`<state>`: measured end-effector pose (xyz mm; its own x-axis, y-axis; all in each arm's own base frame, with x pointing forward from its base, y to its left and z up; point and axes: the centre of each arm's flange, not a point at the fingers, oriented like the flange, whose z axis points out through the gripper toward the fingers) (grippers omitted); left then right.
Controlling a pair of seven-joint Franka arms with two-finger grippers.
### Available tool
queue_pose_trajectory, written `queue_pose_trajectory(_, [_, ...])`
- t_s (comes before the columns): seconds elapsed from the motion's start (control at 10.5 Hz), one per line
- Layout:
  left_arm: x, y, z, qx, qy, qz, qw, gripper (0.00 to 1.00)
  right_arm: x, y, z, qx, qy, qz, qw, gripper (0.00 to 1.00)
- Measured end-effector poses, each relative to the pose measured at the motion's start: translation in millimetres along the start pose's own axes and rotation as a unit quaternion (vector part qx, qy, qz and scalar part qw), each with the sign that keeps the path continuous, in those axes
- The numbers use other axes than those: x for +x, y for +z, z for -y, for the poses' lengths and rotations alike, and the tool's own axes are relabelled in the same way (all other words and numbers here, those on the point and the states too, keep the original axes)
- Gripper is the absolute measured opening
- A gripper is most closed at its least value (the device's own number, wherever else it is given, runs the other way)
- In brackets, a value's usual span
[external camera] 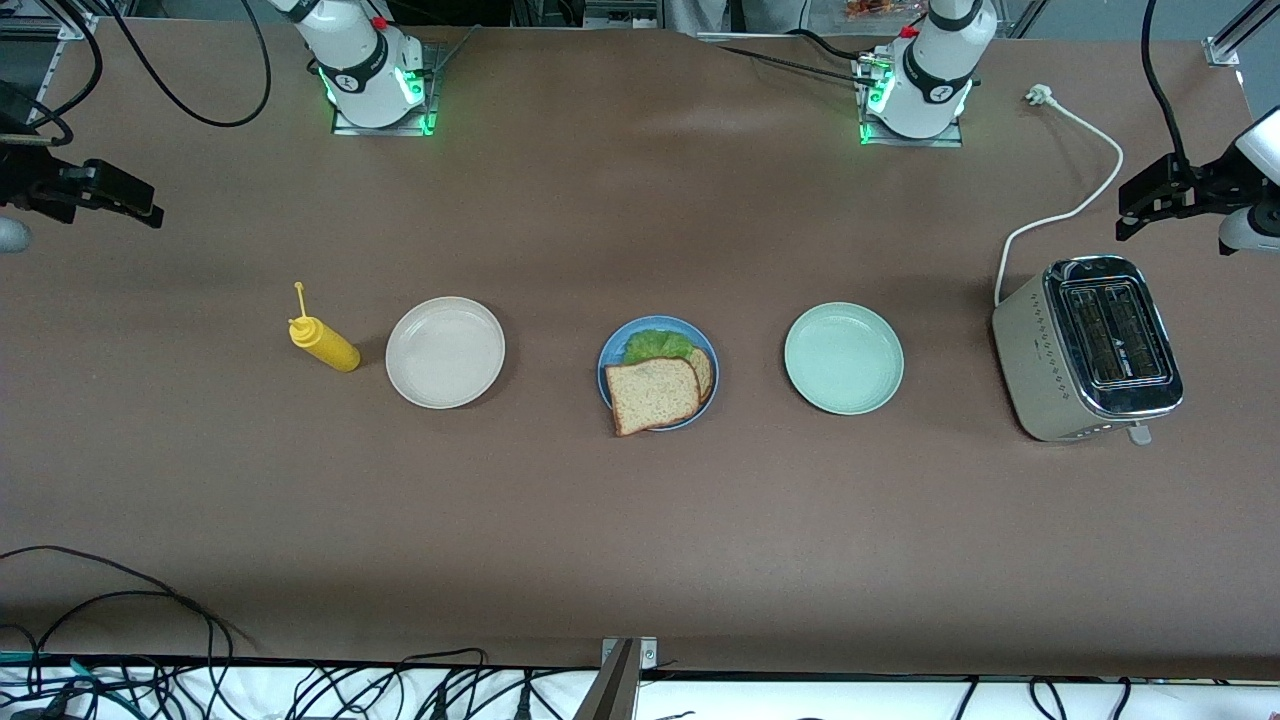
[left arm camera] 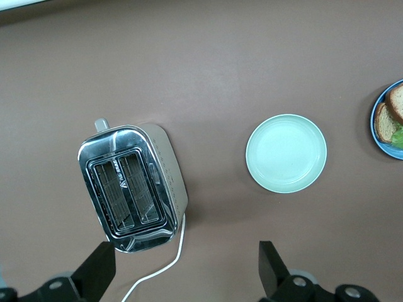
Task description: Make sandwich in blue plate with both arms
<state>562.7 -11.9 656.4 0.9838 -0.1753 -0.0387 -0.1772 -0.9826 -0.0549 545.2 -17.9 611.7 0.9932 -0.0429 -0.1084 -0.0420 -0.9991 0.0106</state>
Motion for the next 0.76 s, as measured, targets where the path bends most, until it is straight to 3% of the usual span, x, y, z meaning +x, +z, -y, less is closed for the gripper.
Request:
queue_pose_trajectory(0.57, [3.1, 4.1, -1.3, 0.000, 0.001, 0.003, 1.000, 1.00, 3.4, 7.6, -6.7, 0.000, 0.007, -0.003, 1.000, 1.00])
queue_pose_trajectory(0.76, [7.2, 0.4, 0.8, 0.003, 0.000, -0.018, 1.000, 1.00, 3.7, 7.4, -6.4, 0.000, 0.006, -0.004, 1.000, 1.00])
